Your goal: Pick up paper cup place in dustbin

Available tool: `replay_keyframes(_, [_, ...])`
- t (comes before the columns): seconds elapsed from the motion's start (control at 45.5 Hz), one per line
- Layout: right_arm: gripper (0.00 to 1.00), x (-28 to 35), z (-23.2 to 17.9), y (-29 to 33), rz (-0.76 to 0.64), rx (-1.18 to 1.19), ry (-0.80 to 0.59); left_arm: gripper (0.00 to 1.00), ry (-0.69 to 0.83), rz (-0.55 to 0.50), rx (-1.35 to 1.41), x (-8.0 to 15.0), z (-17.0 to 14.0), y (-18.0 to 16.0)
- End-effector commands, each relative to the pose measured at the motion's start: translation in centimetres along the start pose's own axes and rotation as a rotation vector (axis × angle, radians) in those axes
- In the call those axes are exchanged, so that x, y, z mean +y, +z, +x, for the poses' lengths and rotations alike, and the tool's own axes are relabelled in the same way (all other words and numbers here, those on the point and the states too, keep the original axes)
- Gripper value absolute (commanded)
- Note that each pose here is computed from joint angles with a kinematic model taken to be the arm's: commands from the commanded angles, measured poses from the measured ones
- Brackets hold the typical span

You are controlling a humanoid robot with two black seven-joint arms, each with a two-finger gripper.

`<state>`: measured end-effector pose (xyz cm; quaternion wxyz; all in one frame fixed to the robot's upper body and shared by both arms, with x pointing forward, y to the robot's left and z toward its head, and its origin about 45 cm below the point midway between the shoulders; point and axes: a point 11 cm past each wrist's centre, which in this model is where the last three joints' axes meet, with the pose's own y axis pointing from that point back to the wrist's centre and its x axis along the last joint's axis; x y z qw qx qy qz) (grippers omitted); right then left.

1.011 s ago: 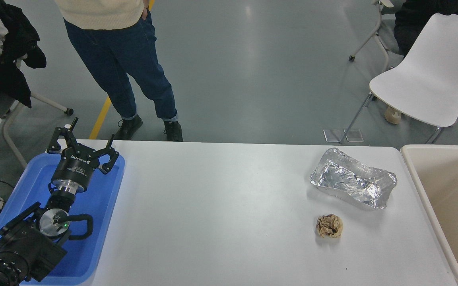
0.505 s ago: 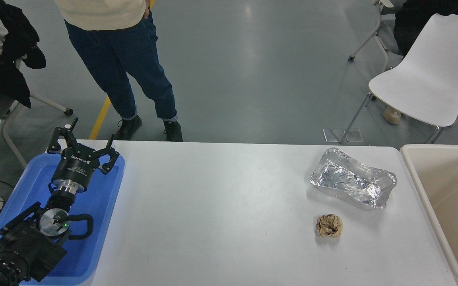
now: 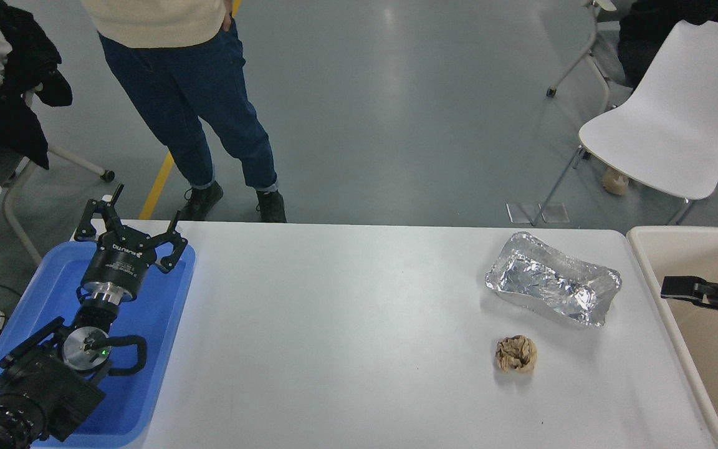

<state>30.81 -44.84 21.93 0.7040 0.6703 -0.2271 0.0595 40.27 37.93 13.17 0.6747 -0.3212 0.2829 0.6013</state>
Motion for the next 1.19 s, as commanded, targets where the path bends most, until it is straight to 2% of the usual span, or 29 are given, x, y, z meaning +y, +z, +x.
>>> replay_keyframes(0.0, [1.0,5.7,1.3,-5.6,-0.009,0.146,-0.321,1.0,0.0,0.001,0.0,0.0,0.0,0.0])
replay_keyframes(0.132, [1.0,9.4,2.9,-9.3,0.018,0.189,-0.415,1.0,0.002,0.001,-0.001,0.0,0.0,0.0])
replay_keyframes(0.418, [1.0,13.7,5.7,-15.7,0.069,0.28,-0.309,1.0,0.0,0.001,0.0,0.0,0.0,0.0])
replay_keyframes(0.637, [1.0,16.8,7.7,-16.8,0.083,0.298,-0.21,1.0,0.002,0.0,-0.002,0.0,0.1,0.1])
replay_keyframes(1.165, [1.0,17.1,8.3,-15.8,0.033,0.285,-0.195,1.0,0.002,0.0,-0.002,0.0,0.1,0.1])
